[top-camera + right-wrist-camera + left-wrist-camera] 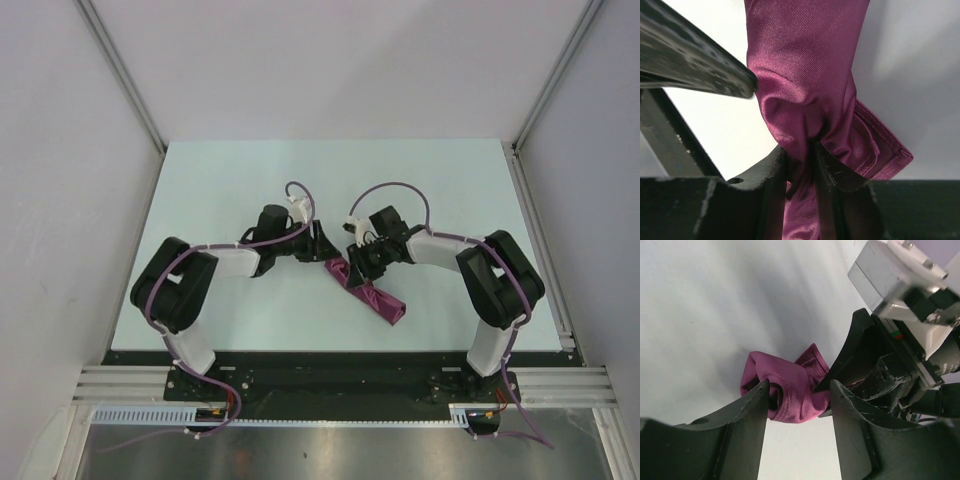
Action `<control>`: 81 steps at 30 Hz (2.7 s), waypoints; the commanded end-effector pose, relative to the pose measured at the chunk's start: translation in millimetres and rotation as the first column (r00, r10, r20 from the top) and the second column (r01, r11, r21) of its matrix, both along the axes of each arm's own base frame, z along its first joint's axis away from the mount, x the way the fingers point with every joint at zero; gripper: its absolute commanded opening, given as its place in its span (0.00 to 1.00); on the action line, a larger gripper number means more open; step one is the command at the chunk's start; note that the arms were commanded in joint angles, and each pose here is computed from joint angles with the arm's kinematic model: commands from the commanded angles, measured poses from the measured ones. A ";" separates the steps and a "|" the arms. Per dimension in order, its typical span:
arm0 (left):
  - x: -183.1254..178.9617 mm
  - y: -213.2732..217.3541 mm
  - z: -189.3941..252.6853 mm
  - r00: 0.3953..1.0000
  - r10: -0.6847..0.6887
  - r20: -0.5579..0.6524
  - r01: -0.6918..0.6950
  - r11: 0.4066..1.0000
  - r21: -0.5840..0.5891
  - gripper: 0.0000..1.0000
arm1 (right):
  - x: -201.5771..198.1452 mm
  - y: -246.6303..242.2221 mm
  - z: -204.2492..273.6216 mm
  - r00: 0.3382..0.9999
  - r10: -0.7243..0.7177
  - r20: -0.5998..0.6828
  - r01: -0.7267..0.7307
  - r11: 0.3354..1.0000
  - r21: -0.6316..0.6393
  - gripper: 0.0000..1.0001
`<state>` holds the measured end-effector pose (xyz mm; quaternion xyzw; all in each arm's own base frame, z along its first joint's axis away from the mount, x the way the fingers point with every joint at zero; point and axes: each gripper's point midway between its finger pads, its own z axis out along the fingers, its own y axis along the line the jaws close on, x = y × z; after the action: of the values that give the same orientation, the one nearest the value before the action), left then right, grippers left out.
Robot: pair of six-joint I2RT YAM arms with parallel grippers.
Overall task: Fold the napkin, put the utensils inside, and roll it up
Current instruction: Roll the napkin at the center of the board, then reset both arms
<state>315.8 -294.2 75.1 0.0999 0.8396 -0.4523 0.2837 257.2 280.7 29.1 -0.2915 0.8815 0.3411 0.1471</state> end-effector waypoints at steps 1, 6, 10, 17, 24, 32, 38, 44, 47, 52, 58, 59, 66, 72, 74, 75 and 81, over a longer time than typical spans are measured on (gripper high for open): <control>-4.1 -16.9 4.0 0.998 -0.056 0.007 0.056 0.997 -0.059 0.55 | -10.2 6.1 5.8 0.995 0.024 -0.100 -0.017 0.997 0.070 0.30; -6.7 -21.4 2.1 0.998 -0.068 -0.006 0.067 0.996 -0.065 0.31 | -9.8 4.5 11.1 0.990 0.030 -0.138 -0.014 0.993 0.119 0.29; -4.1 -17.3 5.1 0.999 -0.035 -0.014 0.034 0.998 -0.047 0.13 | -12.9 7.5 16.6 0.981 0.051 -0.185 -0.019 0.985 0.171 0.28; -4.8 -17.3 -3.6 0.997 -0.030 -0.073 0.029 0.999 -0.018 0.11 | -11.3 6.8 13.8 0.963 0.065 -0.263 -0.002 0.973 0.232 0.28; 8.4 -22.1 -11.5 0.994 0.000 -0.108 -0.001 1.000 -0.011 0.01 | 10.4 -7.4 29.1 0.982 -0.017 -0.187 0.054 0.979 0.197 0.40; 13.5 -26.5 -23.2 0.989 0.003 -0.150 -0.003 1.000 0.002 0.00 | 45.6 -31.6 65.7 0.977 -0.184 0.112 0.177 0.982 0.067 0.62; 15.9 -28.6 -27.2 0.986 0.002 -0.165 -0.002 1.000 -0.002 0.00 | 41.0 -23.1 96.2 0.884 -0.137 0.448 0.184 0.981 -0.062 0.74; 20.9 -31.4 -27.1 0.986 0.007 -0.168 -0.008 1.000 -0.006 0.01 | 23.6 -13.7 63.6 0.845 0.033 0.534 0.147 0.945 -0.292 0.76; 23.5 -33.9 -27.3 0.985 0.008 -0.170 -0.010 1.000 -0.011 0.05 | 20.0 -12.0 51.6 0.843 0.070 0.533 0.141 0.927 -0.346 0.77; 30.3 -37.2 -19.5 0.989 0.007 -0.147 -0.012 1.000 -0.028 0.21 | 24.2 -11.1 53.7 0.840 0.023 0.542 0.175 0.934 -0.310 0.81; 35.6 -41.9 -11.2 0.993 -0.006 -0.121 0.001 0.999 -0.041 0.41 | 32.8 -21.6 67.9 0.844 -0.089 0.529 0.231 0.950 -0.210 0.82; 36.2 -40.5 -9.0 0.993 -0.003 -0.115 -0.001 0.999 -0.036 0.45 | 33.3 -21.4 72.2 0.843 -0.101 0.528 0.231 0.955 -0.187 0.82; 28.8 -7.2 1.1 0.995 0.071 -0.070 -0.066 0.996 0.063 0.79 | 39.6 -37.2 91.7 0.844 -0.211 0.494 0.271 0.961 -0.053 0.84; 29.4 35.1 16.9 0.983 0.186 0.000 -0.185 0.975 0.127 0.90 | 43.8 -47.1 104.1 0.837 -0.277 0.472 0.295 0.955 0.039 0.84; 33.3 49.8 37.6 0.971 0.232 0.052 -0.236 0.965 0.112 0.94 | 46.3 -51.9 106.8 0.833 -0.301 0.465 0.308 0.949 0.062 0.84; 36.5 66.0 35.2 0.959 0.277 0.058 -0.283 0.950 0.133 0.94 | 46.6 -54.4 109.8 0.828 -0.318 0.461 0.320 0.944 0.077 0.84; 34.4 148.1 85.3 0.854 0.452 0.259 -0.495 0.859 0.134 0.97 | 56.8 -84.2 119.1 0.773 -0.451 0.446 0.433 0.889 0.149 0.84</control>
<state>351.2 -198.0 134.9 -0.0156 0.8575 -0.3335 0.3914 302.6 207.4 123.8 -0.1952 0.8737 0.2098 0.3931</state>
